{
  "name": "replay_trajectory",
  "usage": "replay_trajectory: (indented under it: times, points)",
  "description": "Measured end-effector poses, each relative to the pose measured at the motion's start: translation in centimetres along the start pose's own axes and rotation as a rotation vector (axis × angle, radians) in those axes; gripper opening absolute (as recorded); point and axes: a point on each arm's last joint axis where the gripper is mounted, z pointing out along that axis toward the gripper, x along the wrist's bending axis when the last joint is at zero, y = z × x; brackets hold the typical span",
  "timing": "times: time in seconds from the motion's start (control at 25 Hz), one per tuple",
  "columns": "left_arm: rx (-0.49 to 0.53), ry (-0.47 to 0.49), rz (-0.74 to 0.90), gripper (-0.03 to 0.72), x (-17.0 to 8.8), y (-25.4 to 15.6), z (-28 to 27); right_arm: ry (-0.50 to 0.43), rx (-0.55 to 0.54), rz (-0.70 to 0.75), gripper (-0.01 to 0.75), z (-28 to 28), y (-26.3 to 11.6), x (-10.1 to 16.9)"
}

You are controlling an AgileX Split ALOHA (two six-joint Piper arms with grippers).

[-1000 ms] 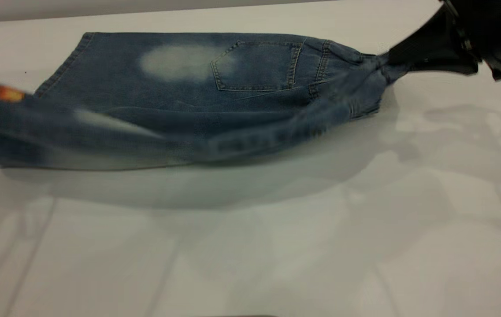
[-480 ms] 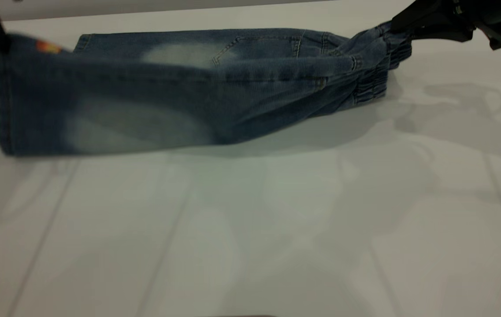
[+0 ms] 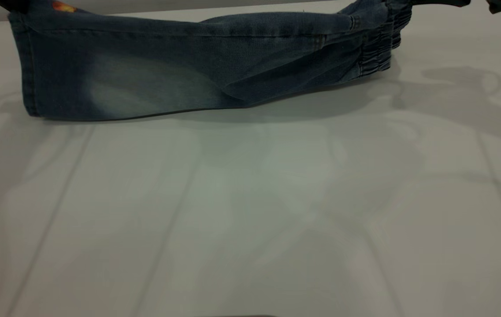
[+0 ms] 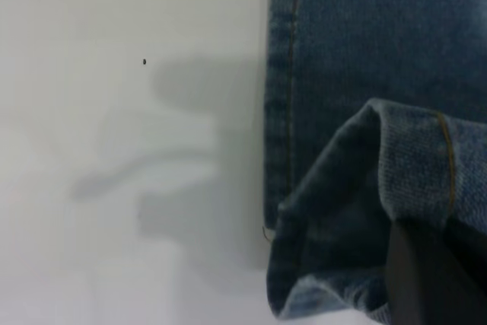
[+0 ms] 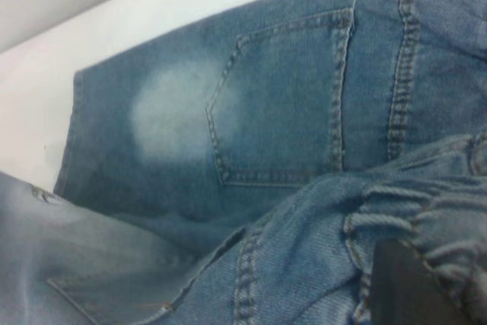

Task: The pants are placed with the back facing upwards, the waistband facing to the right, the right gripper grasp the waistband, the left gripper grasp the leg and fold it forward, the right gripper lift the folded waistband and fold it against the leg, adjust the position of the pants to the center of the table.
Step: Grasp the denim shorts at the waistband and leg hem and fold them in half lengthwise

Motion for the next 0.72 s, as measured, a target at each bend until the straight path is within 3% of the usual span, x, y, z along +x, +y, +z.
replay_trajectory:
  times: [0.4, 0.72]
  points:
    - [-0.018, 0.002, -0.001, 0.022, 0.1, 0.3, 3.5, 0.009, 0.013, 0.068, 0.034, 3.8, 1.3, -2.4]
    - [-0.174, 0.005, 0.001, 0.022, 0.2, 1.3, 5.9, 0.031, -0.048, 0.161, 0.034, 6.9, 2.5, -4.5]
